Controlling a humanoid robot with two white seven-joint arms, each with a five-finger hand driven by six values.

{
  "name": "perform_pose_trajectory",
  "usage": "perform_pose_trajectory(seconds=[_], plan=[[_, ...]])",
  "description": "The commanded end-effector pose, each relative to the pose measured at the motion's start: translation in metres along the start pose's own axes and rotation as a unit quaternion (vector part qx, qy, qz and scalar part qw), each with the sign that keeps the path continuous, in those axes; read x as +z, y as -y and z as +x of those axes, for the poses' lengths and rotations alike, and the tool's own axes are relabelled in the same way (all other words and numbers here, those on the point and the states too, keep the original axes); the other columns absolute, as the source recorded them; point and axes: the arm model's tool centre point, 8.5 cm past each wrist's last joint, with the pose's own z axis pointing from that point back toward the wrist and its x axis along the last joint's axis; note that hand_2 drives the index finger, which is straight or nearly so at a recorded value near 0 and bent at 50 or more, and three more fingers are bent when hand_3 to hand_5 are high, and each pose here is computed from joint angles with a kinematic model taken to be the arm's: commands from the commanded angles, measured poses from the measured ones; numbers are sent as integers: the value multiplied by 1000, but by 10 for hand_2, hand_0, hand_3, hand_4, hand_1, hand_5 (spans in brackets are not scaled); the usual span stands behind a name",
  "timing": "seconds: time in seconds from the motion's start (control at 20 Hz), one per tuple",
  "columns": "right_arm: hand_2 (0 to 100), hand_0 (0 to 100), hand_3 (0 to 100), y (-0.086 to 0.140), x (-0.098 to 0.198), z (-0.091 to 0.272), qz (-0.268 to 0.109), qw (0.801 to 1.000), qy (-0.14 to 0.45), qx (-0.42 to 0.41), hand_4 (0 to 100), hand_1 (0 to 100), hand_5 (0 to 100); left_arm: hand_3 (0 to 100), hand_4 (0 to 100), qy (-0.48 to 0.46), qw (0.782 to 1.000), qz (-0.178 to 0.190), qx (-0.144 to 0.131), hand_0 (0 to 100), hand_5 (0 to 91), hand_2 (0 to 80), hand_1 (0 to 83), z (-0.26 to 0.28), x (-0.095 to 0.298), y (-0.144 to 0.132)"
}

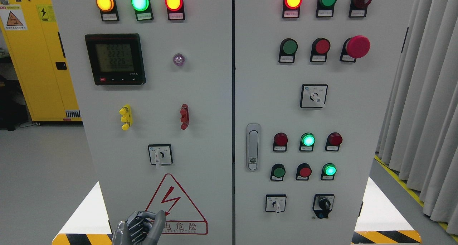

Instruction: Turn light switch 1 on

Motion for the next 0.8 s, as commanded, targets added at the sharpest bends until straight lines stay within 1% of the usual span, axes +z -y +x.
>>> perform_pose_trajectory(seconds=[0.0, 0.1, 0.2, 0.35, 0.65, 0.75], plan=[[40, 0, 0, 0, 0, 0, 0, 1000, 0, 0, 0, 500, 0, 889, 896, 15, 1000, 6, 12, 316, 874, 584, 641, 18, -8, 10], [40, 0, 0, 0, 0, 0, 0, 1000, 0, 0, 0, 500, 0, 889, 896, 20, 1000, 12, 14, 316, 875, 583, 644, 23, -10, 10], [40, 0, 0, 0, 0, 0, 0, 1000, 0, 0, 0, 500, 0, 890, 896, 23, 1000, 17, 6, 309, 875, 582, 646, 28, -14, 10], [40, 0, 0, 0, 0, 0, 0, 1000, 0, 0, 0, 500, 0, 891, 896, 25, 999, 19, 8, 299, 875, 579, 650, 35, -18, 12], [40, 0, 0, 0, 0, 0, 0, 1000, 0, 0, 0, 500, 0, 892, 897, 36, 999, 24, 2, 242, 875, 578, 658, 43, -23, 12], [40, 0, 0, 0, 0, 0, 0, 1000, 0, 0, 0, 500, 0, 892, 897, 34, 999, 26, -1, 194, 875, 580, 667, 45, -24, 12]])
